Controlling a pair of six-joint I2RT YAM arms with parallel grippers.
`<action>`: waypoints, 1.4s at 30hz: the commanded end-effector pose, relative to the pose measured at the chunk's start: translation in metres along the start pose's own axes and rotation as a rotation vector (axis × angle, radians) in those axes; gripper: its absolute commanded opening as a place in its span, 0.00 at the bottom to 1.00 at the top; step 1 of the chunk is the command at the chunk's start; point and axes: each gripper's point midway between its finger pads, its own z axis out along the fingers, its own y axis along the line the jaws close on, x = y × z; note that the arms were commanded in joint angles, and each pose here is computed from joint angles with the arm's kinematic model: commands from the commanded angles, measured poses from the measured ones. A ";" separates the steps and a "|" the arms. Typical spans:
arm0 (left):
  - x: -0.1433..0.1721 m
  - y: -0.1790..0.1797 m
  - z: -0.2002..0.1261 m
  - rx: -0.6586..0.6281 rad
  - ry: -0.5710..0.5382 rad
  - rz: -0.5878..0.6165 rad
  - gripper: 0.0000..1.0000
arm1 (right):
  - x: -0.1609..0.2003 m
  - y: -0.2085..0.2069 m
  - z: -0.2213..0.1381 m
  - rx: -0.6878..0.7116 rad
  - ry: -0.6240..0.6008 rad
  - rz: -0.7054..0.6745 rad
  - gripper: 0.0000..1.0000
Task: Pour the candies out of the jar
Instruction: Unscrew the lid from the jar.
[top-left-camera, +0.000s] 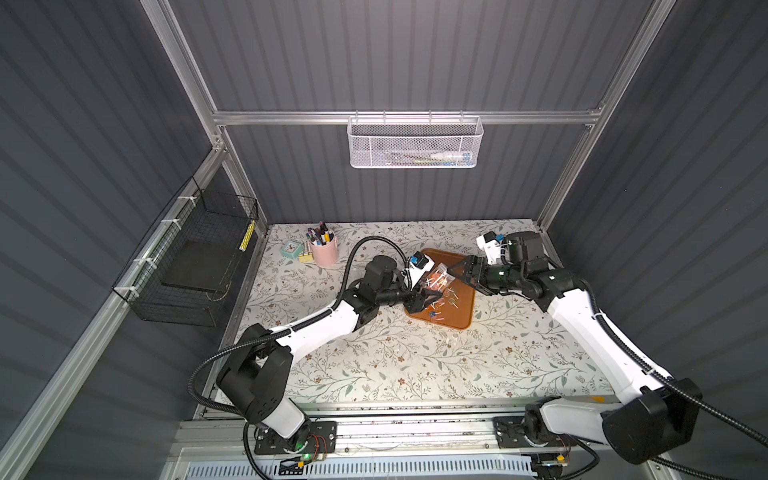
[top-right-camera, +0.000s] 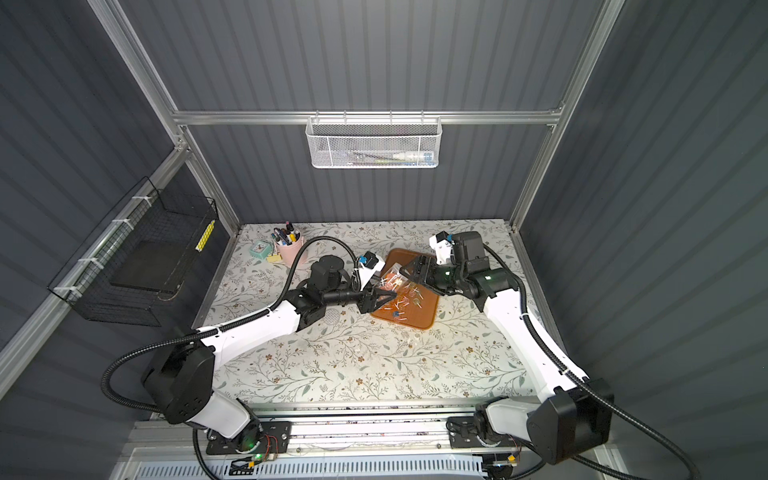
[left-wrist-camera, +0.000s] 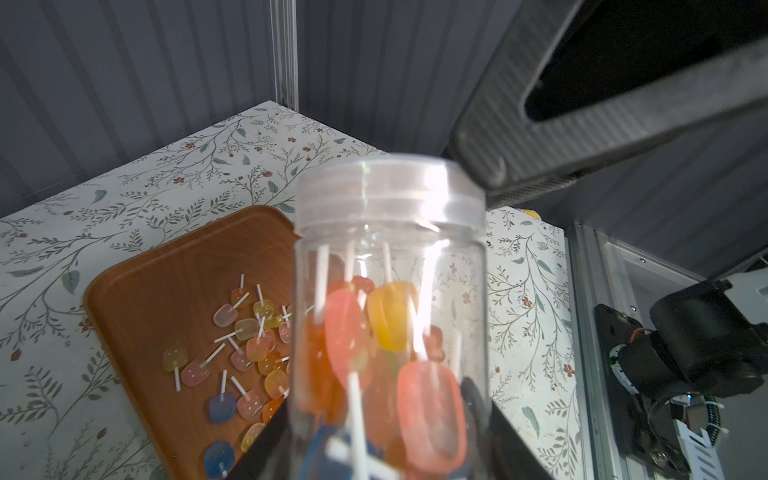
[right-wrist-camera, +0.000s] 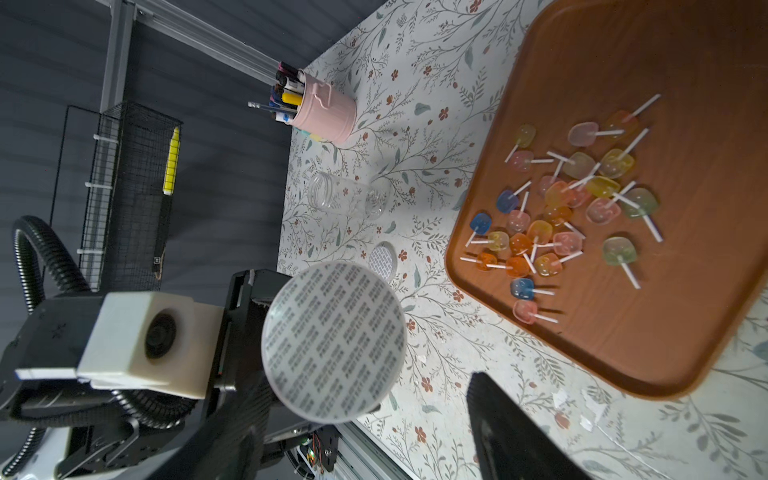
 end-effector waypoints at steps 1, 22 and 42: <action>-0.015 0.001 0.004 -0.010 -0.065 0.016 0.00 | -0.015 0.015 0.004 -0.060 -0.073 0.010 0.76; -0.020 -0.009 0.000 -0.001 -0.079 0.028 0.00 | -0.019 0.012 0.028 -0.029 -0.093 -0.009 0.51; -0.026 -0.058 -0.008 0.314 -0.132 -0.002 0.00 | 0.012 0.112 -0.018 -0.607 0.058 -0.474 0.44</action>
